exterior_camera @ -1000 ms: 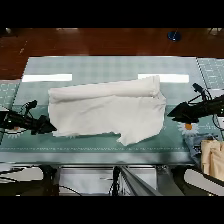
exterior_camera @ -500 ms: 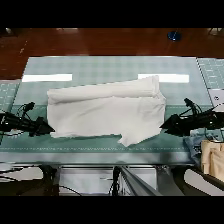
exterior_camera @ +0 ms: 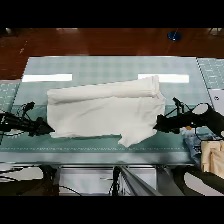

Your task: Fold the shirts.

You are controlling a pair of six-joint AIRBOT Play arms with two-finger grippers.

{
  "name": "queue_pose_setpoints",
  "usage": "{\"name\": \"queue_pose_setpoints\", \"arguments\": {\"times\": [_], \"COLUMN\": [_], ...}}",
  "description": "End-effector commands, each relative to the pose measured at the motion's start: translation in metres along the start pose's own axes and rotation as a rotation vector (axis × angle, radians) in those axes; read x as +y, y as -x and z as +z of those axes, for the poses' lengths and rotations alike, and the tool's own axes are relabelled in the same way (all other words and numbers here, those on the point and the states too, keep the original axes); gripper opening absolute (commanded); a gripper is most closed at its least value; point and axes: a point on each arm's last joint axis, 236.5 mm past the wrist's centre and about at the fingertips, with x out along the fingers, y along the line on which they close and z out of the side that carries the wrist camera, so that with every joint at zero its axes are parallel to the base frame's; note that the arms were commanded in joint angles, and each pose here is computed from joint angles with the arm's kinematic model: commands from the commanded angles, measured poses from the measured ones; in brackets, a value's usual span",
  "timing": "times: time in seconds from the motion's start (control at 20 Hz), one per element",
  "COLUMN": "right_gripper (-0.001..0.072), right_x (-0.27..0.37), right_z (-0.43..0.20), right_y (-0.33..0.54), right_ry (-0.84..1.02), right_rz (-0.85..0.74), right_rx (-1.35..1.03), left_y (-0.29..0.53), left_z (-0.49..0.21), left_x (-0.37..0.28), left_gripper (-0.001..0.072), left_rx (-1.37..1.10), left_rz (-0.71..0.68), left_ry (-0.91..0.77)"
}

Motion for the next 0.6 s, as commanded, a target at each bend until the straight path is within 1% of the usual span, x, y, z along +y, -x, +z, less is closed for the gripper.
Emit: {"name": "queue_pose_setpoints", "arguments": {"times": [0.0, 0.1, 0.25, 0.35, 0.45, 0.55], "right_gripper": [0.0020, 0.0020, 0.0020, 0.0019, 0.0020, 0.0020], "right_x": [0.011, 0.034, 0.079, 0.100, 0.107, 0.112], "right_z": [0.011, 0.028, 0.080, 0.113, 0.132, 0.157], "right_y": [0.006, 0.037, 0.112, 0.146, 0.145, 0.135], "right_ry": [0.030, 0.092, 0.203, 0.200, 0.198, 0.214], "right_rz": [0.003, 0.041, 0.087, 0.124, 0.125, 0.112], "right_rx": [-0.067, -0.180, -0.495, -0.627, -0.624, -0.627], "left_y": [0.008, 0.024, 0.079, 0.105, 0.101, 0.087], "left_z": [0.016, 0.035, 0.091, 0.113, 0.125, 0.142], "left_x": [-0.002, -0.024, -0.086, -0.120, -0.143, -0.159], "left_gripper": [0.0022, 0.0021, 0.0020, 0.0020, 0.0020, 0.0020], "left_rx": [-0.053, -0.126, -0.403, -0.504, -0.510, -0.539], "left_rz": [0.005, -0.052, -0.172, -0.222, -0.202, -0.153], "left_ry": [-0.025, -0.060, -0.159, -0.220, -0.285, -0.318]}}
